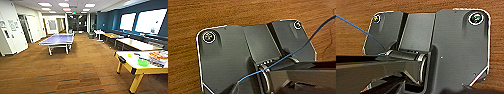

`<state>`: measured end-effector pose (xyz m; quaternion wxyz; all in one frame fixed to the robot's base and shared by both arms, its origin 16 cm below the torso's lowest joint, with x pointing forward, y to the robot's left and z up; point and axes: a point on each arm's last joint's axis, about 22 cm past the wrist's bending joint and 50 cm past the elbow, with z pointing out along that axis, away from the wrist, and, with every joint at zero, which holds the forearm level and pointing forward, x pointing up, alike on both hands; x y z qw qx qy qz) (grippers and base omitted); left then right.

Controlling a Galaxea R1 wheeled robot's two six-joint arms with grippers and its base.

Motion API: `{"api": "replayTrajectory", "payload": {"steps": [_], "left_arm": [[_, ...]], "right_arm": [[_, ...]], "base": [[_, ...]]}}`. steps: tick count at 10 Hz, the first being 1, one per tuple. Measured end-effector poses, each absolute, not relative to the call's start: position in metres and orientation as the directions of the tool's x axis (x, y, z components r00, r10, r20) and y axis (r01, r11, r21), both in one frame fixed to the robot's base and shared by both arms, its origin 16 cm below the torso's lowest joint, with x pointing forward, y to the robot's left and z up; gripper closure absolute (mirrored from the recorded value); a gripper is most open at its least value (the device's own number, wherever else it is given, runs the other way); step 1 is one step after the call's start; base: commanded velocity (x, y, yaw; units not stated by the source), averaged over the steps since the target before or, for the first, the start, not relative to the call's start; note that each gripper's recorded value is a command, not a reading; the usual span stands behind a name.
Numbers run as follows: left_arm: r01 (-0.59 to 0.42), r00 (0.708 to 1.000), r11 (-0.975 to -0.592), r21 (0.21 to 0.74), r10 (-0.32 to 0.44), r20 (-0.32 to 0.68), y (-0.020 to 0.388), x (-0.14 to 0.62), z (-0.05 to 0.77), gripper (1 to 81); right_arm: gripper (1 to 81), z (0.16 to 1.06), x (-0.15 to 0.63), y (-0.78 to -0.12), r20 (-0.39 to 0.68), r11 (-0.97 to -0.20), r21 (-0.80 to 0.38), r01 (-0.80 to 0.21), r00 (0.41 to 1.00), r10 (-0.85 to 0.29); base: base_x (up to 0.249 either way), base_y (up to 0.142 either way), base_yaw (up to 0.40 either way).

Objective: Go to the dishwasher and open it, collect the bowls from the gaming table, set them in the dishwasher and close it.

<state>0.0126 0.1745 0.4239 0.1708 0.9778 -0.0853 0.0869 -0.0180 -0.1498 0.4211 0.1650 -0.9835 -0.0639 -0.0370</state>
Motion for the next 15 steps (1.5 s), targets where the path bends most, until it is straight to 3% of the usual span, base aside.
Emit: {"api": "replayTrajectory", "payload": {"steps": [11,15], "left_arm": [[-0.197,0.970,-0.927,0.319,-0.137,0.199,0.1745,0.0127,0.4239,1.0],[-0.198,0.969,-0.927,0.320,-0.136,0.204,0.1740,0.0177,0.4241,1.0]], "right_arm": [[1.0,0.4211,-0.0203,-0.1493,0.091,-0.937,-0.321,0.137,0.989,0.114],[1.0,0.4213,-0.0126,-0.1499,0.101,-0.937,-0.319,0.139,0.989,0.112]], "base": [[0.227,0.000,0.000],[0.120,0.000,0.000]]}}
